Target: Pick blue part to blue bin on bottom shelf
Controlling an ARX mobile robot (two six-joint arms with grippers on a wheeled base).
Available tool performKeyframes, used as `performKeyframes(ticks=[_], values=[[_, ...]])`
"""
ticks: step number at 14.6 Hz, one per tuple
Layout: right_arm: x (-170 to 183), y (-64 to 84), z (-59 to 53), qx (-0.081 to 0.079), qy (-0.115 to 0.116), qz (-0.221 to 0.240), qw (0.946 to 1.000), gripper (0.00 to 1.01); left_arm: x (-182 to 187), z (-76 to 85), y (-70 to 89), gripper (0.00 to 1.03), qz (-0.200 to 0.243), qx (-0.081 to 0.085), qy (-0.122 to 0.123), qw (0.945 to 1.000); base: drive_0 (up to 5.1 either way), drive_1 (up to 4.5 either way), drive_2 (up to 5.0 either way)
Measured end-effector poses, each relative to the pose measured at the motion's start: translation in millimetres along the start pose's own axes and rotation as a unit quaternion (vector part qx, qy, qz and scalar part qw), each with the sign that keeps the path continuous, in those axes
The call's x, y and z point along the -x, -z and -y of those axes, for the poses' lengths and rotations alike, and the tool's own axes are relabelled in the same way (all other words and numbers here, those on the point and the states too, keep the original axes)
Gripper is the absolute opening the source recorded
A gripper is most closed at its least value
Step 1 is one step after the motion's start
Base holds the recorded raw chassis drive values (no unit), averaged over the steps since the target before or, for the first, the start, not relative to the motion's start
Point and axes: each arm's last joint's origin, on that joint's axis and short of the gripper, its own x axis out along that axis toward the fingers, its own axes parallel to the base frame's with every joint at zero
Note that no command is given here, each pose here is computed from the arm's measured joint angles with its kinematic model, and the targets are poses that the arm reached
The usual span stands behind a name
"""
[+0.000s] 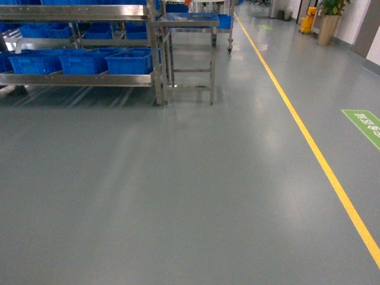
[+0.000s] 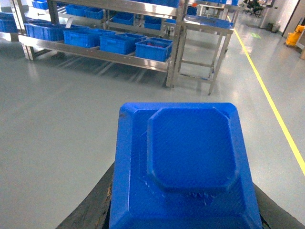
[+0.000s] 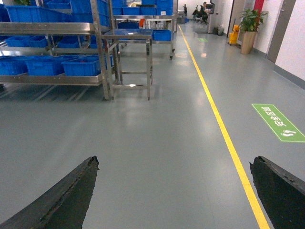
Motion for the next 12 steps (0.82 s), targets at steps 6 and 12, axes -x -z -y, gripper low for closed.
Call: performKeyframes(ticks=[6,12], values=[[0.0,-0.1,0.0,0.000,0.000,0.001,1.0000,0.98,-0.3,0.2,-0.1,0.43,0.000,0.001,0.000,1.0000,-0.1,3.96,-4.1],[0.0,-0.7,0.0,0.000,0.000,0.003,1.0000,0.98,-0.4,0.3,-0.1,0.43,0.000,0.000,0.000,1.0000,0.1,4.12,-4.0]])
